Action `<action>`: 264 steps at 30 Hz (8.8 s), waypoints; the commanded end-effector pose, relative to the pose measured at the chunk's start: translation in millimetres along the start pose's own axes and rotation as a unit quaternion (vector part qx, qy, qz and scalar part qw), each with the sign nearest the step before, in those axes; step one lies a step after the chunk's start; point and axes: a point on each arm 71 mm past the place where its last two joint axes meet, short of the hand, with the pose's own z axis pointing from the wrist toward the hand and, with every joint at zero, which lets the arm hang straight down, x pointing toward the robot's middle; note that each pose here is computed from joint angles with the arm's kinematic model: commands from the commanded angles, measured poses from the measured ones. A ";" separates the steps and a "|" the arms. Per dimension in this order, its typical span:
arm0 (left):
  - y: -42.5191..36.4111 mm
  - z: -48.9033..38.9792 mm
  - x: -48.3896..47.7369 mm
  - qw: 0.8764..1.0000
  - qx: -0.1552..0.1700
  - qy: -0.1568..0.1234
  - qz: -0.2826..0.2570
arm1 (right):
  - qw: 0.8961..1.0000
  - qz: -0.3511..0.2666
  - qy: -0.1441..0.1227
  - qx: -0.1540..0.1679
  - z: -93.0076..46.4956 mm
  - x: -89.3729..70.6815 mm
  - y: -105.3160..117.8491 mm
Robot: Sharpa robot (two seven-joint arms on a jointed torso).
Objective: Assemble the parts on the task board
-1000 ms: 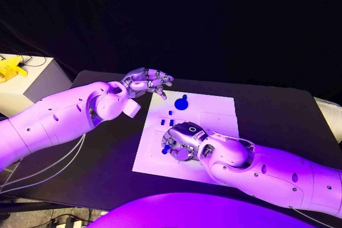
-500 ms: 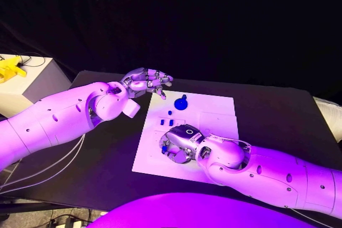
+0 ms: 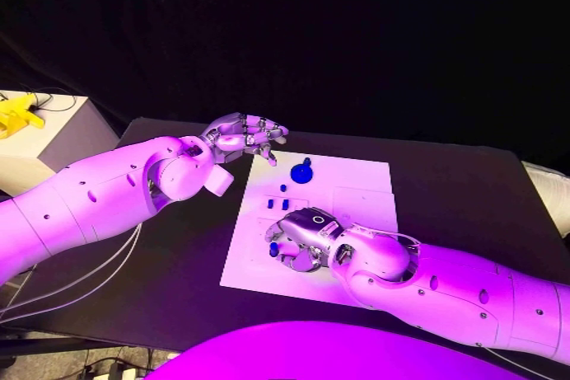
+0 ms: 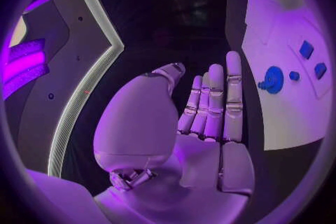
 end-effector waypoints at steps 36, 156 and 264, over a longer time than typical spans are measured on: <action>19.4 -10.1 -1.2 1.000 -0.005 -0.012 -0.019 | 0.939 0.269 -0.105 0.187 -126.6 -93.8 -119.1; 25.8 -18.4 24.7 0.999 -0.025 0.031 -0.032 | 0.919 0.253 0.038 0.300 -103.7 -36.1 -88.2; 24.9 -20.1 25.3 0.998 -0.028 0.035 -0.033 | 0.946 0.214 0.051 0.239 -85.5 -5.8 -70.1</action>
